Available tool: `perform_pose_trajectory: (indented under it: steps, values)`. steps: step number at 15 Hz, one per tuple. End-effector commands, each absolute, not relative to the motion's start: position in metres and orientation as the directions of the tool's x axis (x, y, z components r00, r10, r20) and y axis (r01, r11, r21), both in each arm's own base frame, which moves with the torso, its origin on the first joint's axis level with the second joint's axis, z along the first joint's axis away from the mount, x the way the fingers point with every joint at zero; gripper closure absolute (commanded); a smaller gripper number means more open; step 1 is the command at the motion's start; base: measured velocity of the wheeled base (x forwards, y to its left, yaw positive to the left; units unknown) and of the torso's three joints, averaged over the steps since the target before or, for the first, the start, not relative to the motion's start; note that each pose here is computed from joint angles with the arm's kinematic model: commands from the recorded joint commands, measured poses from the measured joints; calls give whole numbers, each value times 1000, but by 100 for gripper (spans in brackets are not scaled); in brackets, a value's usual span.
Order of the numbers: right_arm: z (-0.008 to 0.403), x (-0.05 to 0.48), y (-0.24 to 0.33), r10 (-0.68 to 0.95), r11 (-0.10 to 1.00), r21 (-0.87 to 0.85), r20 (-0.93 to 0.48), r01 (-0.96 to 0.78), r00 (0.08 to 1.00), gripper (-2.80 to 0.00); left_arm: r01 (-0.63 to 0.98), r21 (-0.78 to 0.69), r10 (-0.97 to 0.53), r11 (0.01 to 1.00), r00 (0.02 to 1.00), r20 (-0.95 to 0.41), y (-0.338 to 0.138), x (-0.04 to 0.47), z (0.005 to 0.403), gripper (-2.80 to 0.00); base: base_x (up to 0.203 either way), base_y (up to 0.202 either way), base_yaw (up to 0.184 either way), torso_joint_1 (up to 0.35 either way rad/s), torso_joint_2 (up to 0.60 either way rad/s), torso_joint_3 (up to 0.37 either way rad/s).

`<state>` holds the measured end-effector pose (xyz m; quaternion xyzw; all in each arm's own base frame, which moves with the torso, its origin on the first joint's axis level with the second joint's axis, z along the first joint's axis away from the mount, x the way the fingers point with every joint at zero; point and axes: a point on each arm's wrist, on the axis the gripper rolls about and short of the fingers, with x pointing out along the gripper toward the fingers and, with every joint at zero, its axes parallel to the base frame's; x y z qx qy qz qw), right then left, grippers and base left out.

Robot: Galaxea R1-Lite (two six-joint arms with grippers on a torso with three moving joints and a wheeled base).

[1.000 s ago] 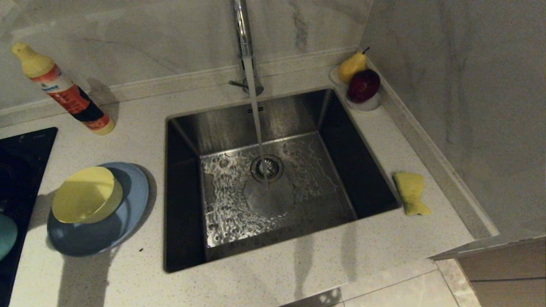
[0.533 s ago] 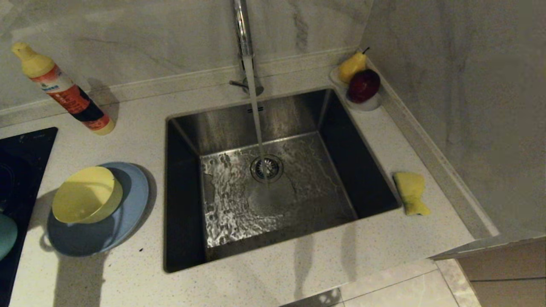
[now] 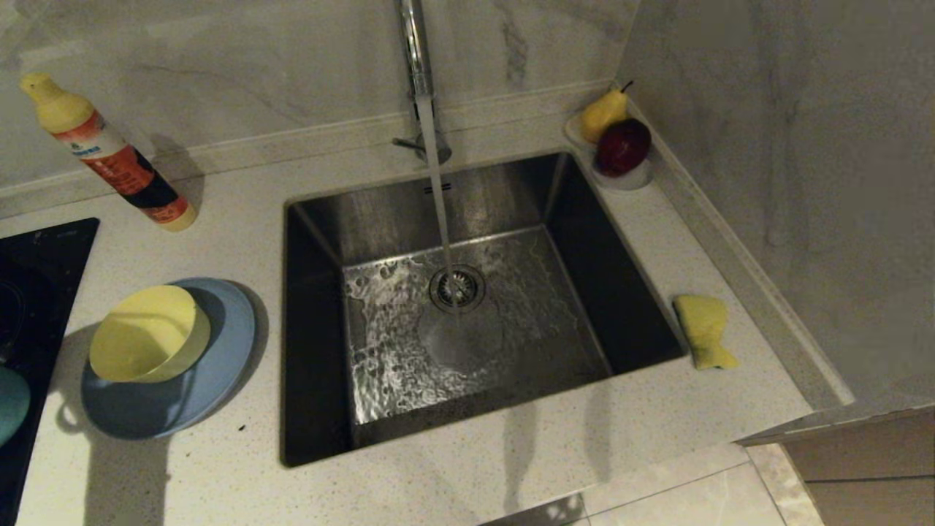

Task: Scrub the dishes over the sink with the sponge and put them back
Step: Pick up a bowl and the sponge

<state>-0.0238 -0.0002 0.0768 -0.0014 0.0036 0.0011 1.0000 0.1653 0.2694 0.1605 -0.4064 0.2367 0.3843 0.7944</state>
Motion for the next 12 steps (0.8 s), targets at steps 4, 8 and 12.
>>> perform_pose_trajectory:
  steps: [4, 8, 12]
  values:
    - [77, -24, 0, 3, 1000, -3, -6, -3, 1000, 0, -797, -484, 364, 362, 599, -713, 270, 165, 152, -280, 0, 0, 0, 0, 0, 0]
    - [77, -24, 0, 3, 1000, -3, -6, -3, 1000, 0, -797, -484, 361, 360, 598, -716, 270, 165, 151, -280, 0, 0, 0, 0, 0, 0]
    - [77, -24, 0, 3, 1000, -3, -6, -3, 1000, 0, -788, -497, 335, 363, 608, -720, 269, 165, 149, 0, 0, 0, 0, 0, 0, 0]
